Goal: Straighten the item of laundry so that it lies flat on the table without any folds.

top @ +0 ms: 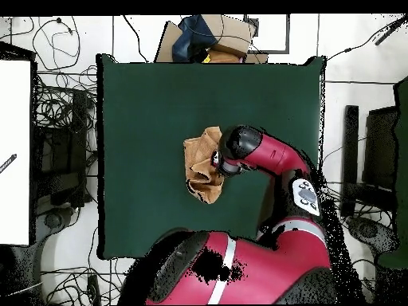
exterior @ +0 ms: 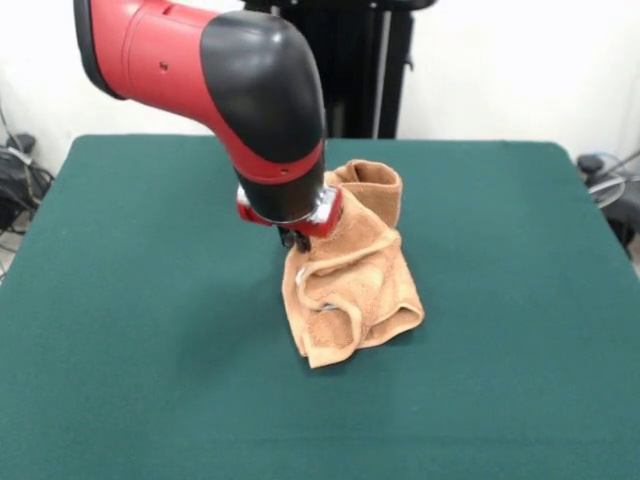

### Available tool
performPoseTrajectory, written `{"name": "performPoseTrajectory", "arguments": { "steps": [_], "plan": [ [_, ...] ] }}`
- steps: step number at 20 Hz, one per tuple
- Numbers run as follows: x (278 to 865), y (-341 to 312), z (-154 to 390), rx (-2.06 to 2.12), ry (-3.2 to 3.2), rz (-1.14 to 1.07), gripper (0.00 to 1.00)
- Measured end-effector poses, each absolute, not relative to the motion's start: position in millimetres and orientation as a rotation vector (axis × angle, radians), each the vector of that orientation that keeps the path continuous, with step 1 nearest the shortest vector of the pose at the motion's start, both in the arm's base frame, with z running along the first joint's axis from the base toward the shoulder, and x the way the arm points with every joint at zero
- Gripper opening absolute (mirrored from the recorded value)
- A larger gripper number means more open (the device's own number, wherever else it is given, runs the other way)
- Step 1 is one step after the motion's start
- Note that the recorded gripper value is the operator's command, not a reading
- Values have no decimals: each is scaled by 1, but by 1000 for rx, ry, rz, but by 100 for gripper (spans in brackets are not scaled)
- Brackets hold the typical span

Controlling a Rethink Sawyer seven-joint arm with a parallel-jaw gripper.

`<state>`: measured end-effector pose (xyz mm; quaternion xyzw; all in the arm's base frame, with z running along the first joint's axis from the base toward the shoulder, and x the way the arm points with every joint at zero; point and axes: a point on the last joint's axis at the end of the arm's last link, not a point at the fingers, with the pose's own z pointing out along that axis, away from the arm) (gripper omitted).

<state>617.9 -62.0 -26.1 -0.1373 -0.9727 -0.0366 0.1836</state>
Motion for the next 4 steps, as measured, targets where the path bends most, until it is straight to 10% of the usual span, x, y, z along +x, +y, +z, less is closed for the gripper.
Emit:
{"name": "performPoseTrajectory", "arguments": {
  "steps": [4],
  "plan": [
    [619, -57, -30, -344, -2772, -88, 0]
  ]
}}
